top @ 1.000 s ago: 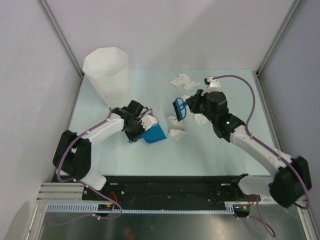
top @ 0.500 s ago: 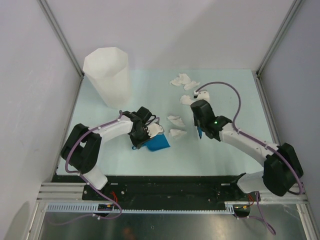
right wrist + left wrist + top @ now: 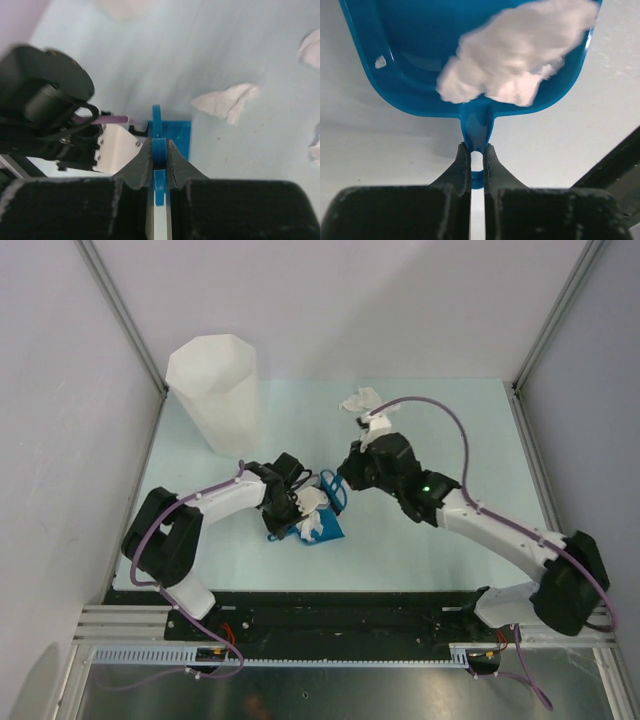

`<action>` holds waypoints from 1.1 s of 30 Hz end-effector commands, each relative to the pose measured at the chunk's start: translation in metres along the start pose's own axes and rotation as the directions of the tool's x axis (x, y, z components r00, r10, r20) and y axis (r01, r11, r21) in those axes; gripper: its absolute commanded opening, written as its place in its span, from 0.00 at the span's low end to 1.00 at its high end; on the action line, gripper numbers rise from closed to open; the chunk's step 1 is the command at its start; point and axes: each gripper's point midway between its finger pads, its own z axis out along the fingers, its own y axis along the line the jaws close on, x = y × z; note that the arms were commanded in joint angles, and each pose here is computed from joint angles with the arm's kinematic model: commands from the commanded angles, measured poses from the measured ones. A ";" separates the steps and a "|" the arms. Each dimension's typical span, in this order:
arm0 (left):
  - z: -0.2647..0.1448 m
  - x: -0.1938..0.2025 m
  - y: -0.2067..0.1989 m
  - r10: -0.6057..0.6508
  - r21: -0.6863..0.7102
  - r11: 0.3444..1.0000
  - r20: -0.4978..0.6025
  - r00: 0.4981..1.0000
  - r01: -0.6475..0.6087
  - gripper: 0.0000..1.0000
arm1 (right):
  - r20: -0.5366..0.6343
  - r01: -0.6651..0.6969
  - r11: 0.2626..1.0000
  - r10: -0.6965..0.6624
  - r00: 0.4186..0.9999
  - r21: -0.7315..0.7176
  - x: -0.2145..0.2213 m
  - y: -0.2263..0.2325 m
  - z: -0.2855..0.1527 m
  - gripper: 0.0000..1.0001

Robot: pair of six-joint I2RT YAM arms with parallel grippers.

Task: Sweep away the paper scraps from the table

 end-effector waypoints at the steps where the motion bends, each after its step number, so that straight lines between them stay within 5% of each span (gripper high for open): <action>1: -0.026 -0.028 -0.003 0.003 0.044 0.999 0.164 0.986 -0.010 0.00 | 0.258 -0.024 0.995 -0.001 0.966 0.093 -0.084 -0.010 -0.057 0.00; 8: -0.068 -0.055 0.001 -0.040 0.071 0.997 0.344 0.938 0.016 0.00 | 0.402 -0.057 0.948 -0.078 0.912 0.313 -0.121 -0.060 -0.142 0.00; 16: -0.168 -0.093 0.050 -0.082 -0.154 0.969 0.535 0.841 0.192 0.00 | 0.391 -0.121 0.866 -0.091 0.916 0.485 -0.115 -0.122 -0.182 0.00; 29: -0.345 -0.096 0.155 -0.069 -0.427 0.752 0.708 0.703 0.502 0.00 | 0.285 -0.078 0.869 -0.074 0.956 0.489 -0.080 -0.135 -0.155 0.00; 33: -0.390 -0.075 0.182 -0.068 -0.511 0.624 0.718 0.692 0.591 0.00 | 0.264 -0.054 0.892 -0.075 0.962 0.449 -0.073 -0.130 -0.145 0.00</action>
